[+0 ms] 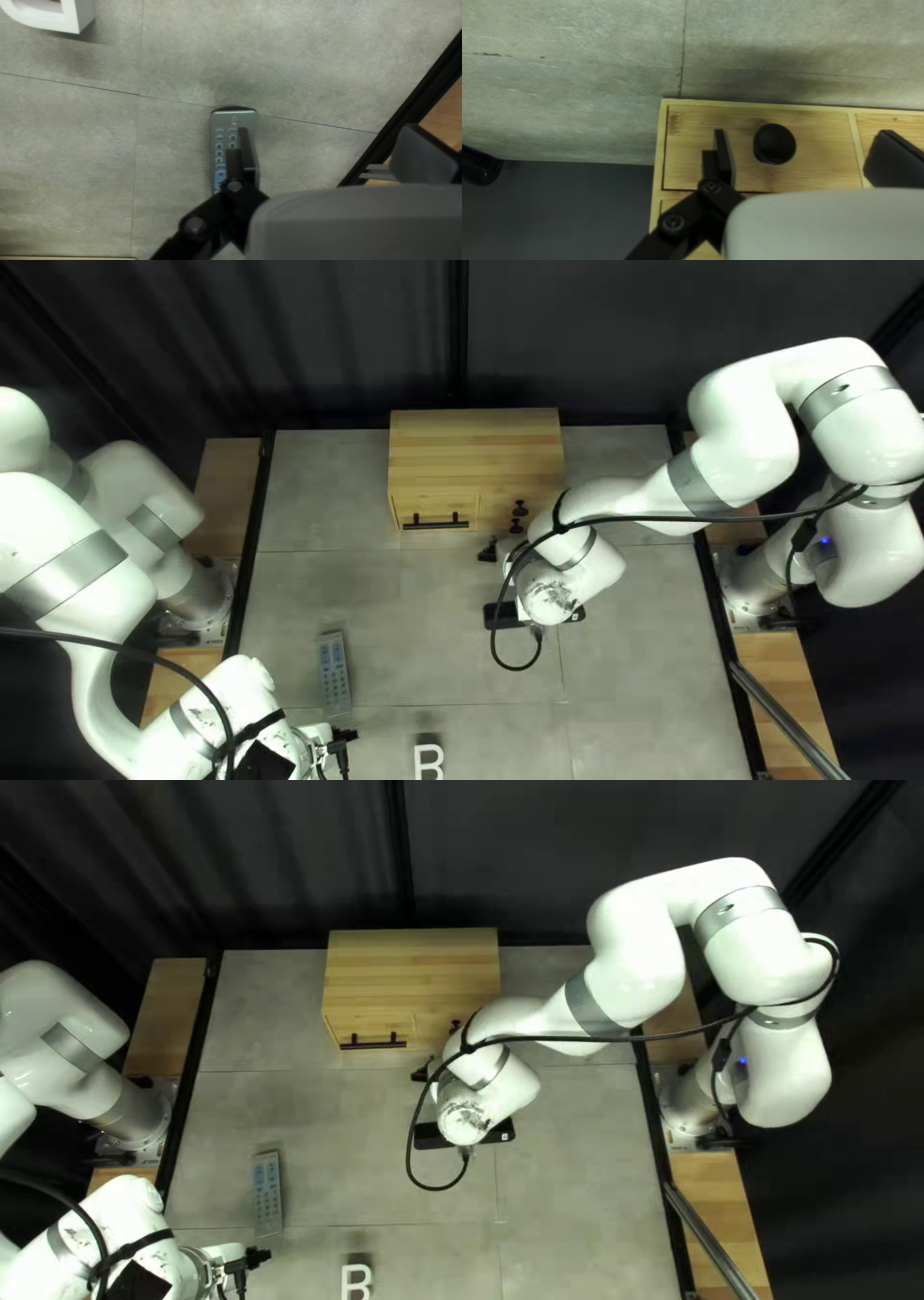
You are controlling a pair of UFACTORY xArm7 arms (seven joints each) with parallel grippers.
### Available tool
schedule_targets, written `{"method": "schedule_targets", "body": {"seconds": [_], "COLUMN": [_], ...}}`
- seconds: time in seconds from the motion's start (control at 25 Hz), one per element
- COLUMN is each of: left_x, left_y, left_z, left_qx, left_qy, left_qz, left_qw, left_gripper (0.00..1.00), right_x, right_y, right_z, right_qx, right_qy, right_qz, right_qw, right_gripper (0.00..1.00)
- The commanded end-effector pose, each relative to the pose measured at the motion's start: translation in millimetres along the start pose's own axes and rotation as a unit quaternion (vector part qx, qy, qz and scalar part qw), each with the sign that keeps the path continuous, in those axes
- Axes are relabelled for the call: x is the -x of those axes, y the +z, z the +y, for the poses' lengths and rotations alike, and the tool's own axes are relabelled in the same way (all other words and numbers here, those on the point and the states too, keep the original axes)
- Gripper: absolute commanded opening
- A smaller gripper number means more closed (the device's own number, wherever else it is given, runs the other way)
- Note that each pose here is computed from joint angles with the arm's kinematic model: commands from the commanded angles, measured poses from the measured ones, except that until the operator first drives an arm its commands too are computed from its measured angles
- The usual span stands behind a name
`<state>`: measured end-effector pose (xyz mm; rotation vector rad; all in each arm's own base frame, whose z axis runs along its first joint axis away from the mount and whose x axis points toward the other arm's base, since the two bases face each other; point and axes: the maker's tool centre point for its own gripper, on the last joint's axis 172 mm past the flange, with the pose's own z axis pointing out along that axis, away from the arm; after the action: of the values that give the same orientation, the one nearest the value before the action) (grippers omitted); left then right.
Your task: Open drawers and place objects into drawer and close
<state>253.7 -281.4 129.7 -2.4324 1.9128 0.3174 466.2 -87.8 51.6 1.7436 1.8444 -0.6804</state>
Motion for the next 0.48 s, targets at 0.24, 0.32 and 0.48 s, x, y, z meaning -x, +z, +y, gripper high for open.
{"method": "schedule_targets", "body": {"seconds": [0.24,0.32,0.48], "left_x": [0.0,0.0,0.0], "left_y": [0.0,0.0,0.0], "left_z": [0.0,0.0,0.0], "left_qx": [0.0,0.0,0.0], "left_qy": [0.0,0.0,0.0], "left_qz": [0.0,0.0,0.0], "left_qw": [1.0,1.0,1.0], "left_gripper": [1.0,1.0,1.0], "right_x": [6.1,6.7,3.4], "right_y": [3.7,4.5,3.8], "right_z": [-5.6,-5.0,-1.2], "right_qx": [-0.01,-0.012,-0.009], "right_qy": [0.015,0.016,0.02], "right_qz": [0.0,0.001,0.005], "right_qw": [0.9998,0.9998,0.9997], "right_gripper": [1.0,1.0,1.0]}}
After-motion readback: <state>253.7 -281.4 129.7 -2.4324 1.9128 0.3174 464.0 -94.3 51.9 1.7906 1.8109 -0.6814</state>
